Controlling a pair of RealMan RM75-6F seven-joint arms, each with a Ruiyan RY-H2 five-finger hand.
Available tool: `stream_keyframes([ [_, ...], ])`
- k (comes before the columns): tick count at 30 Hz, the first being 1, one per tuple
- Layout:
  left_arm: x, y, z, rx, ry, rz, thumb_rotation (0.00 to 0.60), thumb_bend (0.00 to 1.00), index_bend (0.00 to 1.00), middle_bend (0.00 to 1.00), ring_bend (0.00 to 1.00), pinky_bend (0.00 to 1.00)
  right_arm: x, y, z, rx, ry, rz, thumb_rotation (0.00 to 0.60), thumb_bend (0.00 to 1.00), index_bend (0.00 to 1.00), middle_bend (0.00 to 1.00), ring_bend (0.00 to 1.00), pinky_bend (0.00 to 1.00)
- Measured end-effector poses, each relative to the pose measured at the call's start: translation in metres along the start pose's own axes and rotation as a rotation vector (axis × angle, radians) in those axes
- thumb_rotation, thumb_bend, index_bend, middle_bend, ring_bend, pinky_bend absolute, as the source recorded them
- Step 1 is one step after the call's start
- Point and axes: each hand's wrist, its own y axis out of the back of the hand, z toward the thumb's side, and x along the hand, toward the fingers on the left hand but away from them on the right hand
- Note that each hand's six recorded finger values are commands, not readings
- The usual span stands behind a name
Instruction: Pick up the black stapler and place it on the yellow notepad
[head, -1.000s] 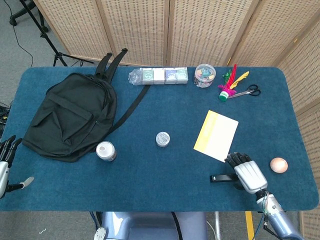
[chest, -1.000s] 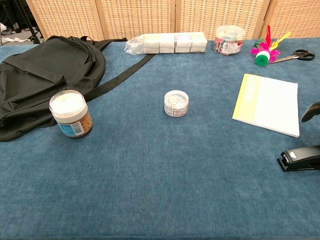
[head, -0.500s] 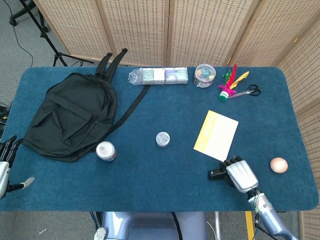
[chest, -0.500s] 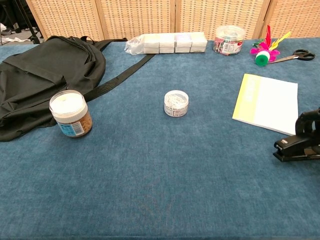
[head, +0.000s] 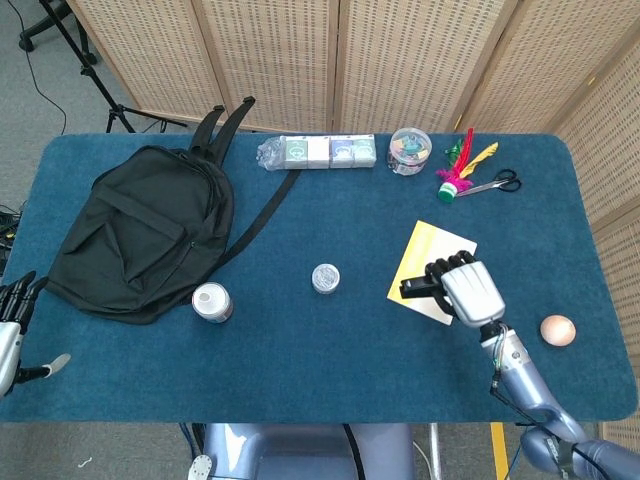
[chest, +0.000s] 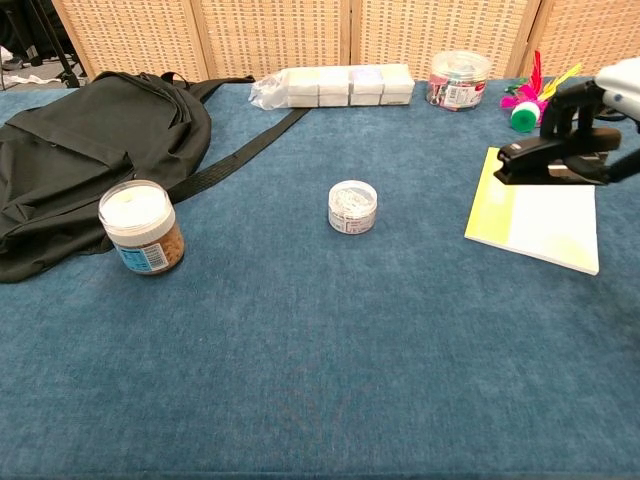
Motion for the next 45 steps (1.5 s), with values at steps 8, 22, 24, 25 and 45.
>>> stream_keyframes([
  [8,0.005,-0.003,-0.003,0.001,0.016,-0.014,0.6,0.0,0.0,0.0,0.0,0.0,-0.038,-0.026,-0.011,0.025,-0.069,-0.003,0.6,0.76,0.51,0.5,0.44,0.32],
  [22,0.011,-0.008,-0.005,0.004,0.028,-0.041,0.6,0.0,0.0,0.0,0.0,0.0,-0.053,-0.06,-0.012,0.016,-0.098,-0.007,0.6,0.73,0.51,0.44,0.43,0.32],
  [24,0.011,-0.008,-0.004,0.006,0.028,-0.042,0.6,0.0,0.0,0.0,0.0,0.0,-0.052,-0.064,-0.012,0.004,-0.097,0.007,0.6,0.71,0.49,0.38,0.38,0.31],
  [25,0.011,-0.009,-0.004,0.007,0.028,-0.042,0.6,0.0,0.0,0.0,0.0,0.0,-0.052,-0.067,-0.012,0.002,-0.097,0.016,0.6,0.67,0.42,0.3,0.3,0.28],
  [45,0.009,-0.009,0.0,0.008,0.012,-0.041,0.6,0.0,0.0,0.0,0.0,0.0,-0.004,-0.023,0.001,-0.08,-0.076,0.035,0.6,0.49,0.02,0.0,0.0,0.02],
])
